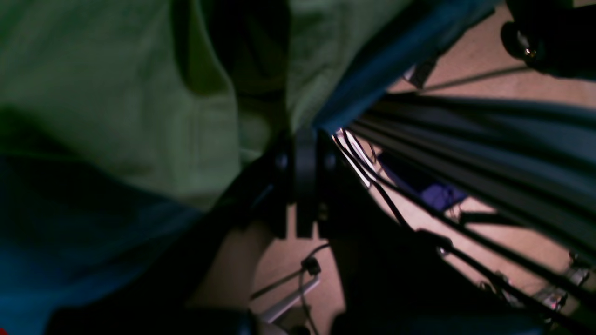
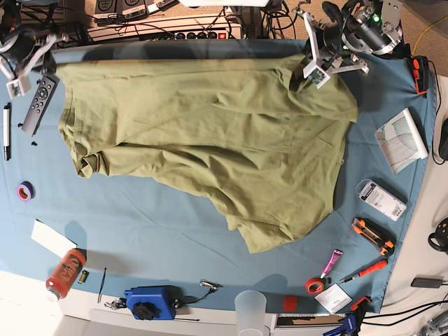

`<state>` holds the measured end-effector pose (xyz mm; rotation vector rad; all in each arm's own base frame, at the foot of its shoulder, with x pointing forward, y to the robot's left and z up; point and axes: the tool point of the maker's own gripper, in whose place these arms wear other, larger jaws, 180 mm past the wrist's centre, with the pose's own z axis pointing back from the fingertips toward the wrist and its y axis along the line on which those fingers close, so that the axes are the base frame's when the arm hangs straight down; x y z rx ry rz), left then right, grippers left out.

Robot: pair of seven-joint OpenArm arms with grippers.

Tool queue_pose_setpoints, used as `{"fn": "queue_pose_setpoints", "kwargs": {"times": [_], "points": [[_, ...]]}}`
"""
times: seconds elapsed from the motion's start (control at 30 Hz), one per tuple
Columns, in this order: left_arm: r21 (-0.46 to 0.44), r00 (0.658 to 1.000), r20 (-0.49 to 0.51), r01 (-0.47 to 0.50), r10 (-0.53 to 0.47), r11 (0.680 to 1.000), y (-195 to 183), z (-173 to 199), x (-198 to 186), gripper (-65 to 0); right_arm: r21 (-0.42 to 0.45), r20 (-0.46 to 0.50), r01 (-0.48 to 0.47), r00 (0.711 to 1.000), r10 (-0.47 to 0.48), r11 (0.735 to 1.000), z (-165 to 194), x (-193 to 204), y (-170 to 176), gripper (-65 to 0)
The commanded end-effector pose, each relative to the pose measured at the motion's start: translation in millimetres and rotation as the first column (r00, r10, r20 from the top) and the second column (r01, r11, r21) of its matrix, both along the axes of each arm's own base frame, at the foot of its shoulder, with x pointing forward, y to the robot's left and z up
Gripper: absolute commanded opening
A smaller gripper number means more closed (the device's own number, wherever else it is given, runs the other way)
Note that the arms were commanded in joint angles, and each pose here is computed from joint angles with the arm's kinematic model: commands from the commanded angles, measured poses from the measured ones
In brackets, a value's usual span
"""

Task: Layout the t-shirt on the table in an organized manner, then fold the t-shirt properly
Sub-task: 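Drag the t-shirt corner with the right gripper to spread the fabric, then grasp the t-shirt hem with the right gripper and pull it outward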

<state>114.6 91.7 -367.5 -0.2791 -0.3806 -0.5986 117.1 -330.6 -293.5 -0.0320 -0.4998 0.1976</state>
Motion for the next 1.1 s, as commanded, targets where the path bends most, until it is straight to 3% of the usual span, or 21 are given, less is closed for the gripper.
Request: {"fn": "queue_pose_setpoints", "kwargs": {"times": [0.0,0.13,0.37,0.4,0.53,0.67,0.77,0.83,0.97,1.07], "points": [[0.002,1.000,0.016,0.007,-0.007,1.000,0,5,1,-65.0,-0.021,0.002,-0.022,1.000,0.022,1.000,6,-1,-2,-65.0],[0.001,1.000,0.018,0.007,-0.008,1.000,0,6,1,-65.0,-0.021,-0.059,-0.023,0.998,0.021,1.000,-1,-19,-2,-65.0],[-0.010,0.999,0.032,0.005,-0.005,1.000,-2,7,3,-65.0,-0.011,-0.049,-0.026,0.998,0.026,1.000,0,-17,0,-65.0],[-0.010,0.999,0.032,0.005,-0.005,1.000,-2,7,3,-65.0,-0.014,-0.047,-0.038,0.998,0.037,0.999,0,-16,0,-62.5],[-0.010,0.999,0.033,0.005,-0.005,1.000,-2,7,4,-65.0,-0.014,-0.047,-0.037,0.998,0.037,0.999,0,-16,0,-41.3],[-0.011,0.999,0.033,0.005,-0.005,1.000,-2,7,4,-65.0,-0.033,-0.023,-0.058,0.998,0.057,0.998,7,-8,1,-38.8],[-0.023,0.999,0.048,0.002,-0.001,1.000,-4,9,6,-65.0,-0.072,0.051,-0.082,0.995,0.085,0.994,24,11,4,-38.8],[-0.025,0.999,0.047,0.003,-0.002,1.000,-4,9,6,-65.0,-0.099,0.159,-0.080,0.983,0.095,0.992,43,35,4,-38.8],[-0.025,0.999,0.047,0.003,-0.002,1.000,-4,9,6,-65.0,-0.150,0.392,-0.049,0.914,0.105,0.987,85,85,2,-38.8],[-0.026,0.999,0.047,0.003,-0.001,1.000,-4,9,6,-65.0,-0.205,0.448,-0.022,0.887,0.113,0.979,100,109,-2,-38.9]]}}
